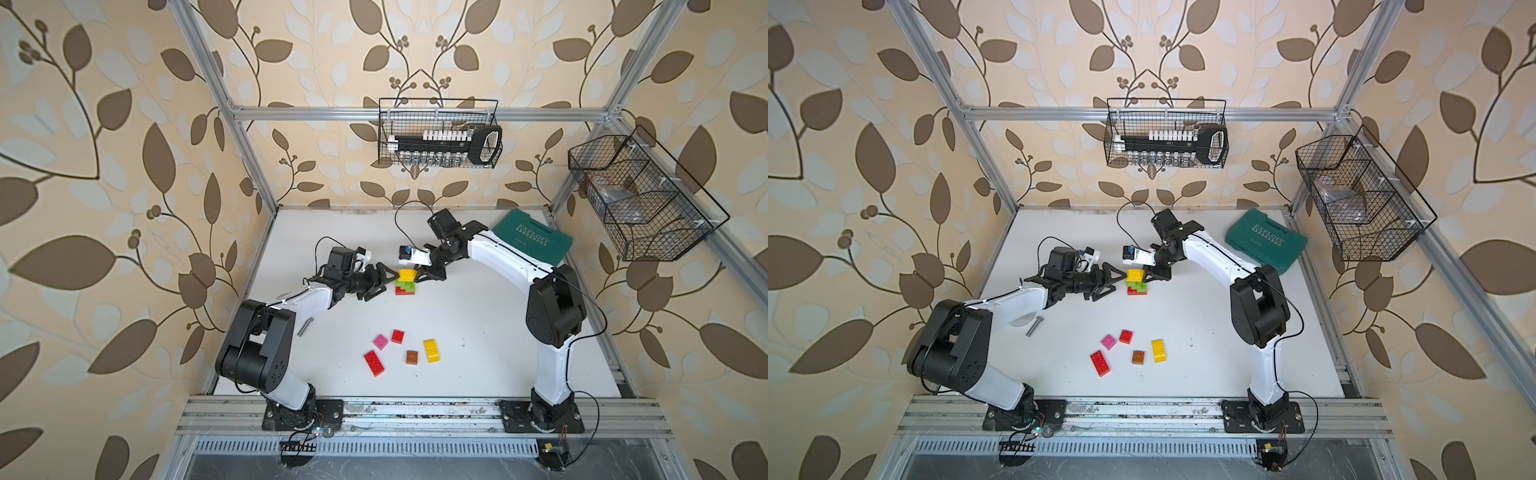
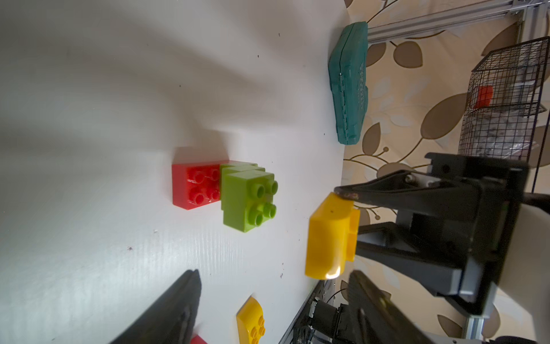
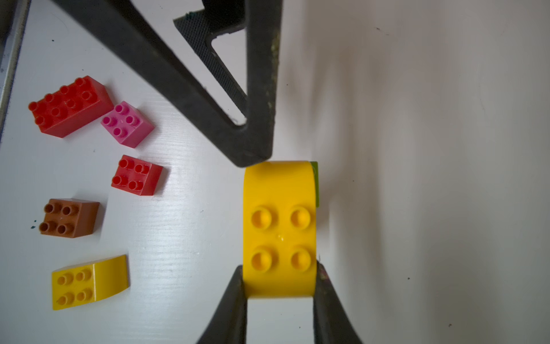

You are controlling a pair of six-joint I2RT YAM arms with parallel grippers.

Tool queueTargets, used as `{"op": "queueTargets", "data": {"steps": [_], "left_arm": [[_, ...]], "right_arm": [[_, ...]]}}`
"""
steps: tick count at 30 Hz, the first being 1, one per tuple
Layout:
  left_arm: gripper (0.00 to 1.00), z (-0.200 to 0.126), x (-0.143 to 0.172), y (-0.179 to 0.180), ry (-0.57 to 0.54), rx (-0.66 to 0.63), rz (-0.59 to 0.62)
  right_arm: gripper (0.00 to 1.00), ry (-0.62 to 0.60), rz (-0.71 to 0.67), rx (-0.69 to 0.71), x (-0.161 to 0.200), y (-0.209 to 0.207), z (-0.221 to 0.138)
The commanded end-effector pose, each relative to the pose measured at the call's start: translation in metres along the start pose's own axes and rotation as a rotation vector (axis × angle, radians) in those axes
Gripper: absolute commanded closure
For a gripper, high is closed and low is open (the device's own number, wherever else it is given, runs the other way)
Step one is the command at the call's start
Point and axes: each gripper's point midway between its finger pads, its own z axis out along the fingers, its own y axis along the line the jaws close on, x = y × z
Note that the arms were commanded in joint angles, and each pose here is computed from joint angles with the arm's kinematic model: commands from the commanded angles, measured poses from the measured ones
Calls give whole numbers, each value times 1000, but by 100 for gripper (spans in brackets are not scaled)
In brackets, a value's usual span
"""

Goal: Assemble the letter s with lego
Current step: Assemble the lego brick with the lego brick.

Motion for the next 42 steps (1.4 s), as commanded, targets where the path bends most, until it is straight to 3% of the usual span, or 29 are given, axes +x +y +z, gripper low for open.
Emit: {"op": "queueTargets", "data": {"steps": [1, 42], "left_arm": [[20, 1, -5, -15, -10, 66, 27], [27, 33, 1, 10, 38, 72, -37]], "right_arm": [[85, 10, -8, -18, -4, 1, 5], [84, 86, -23, 67, 0, -15, 26]]}}
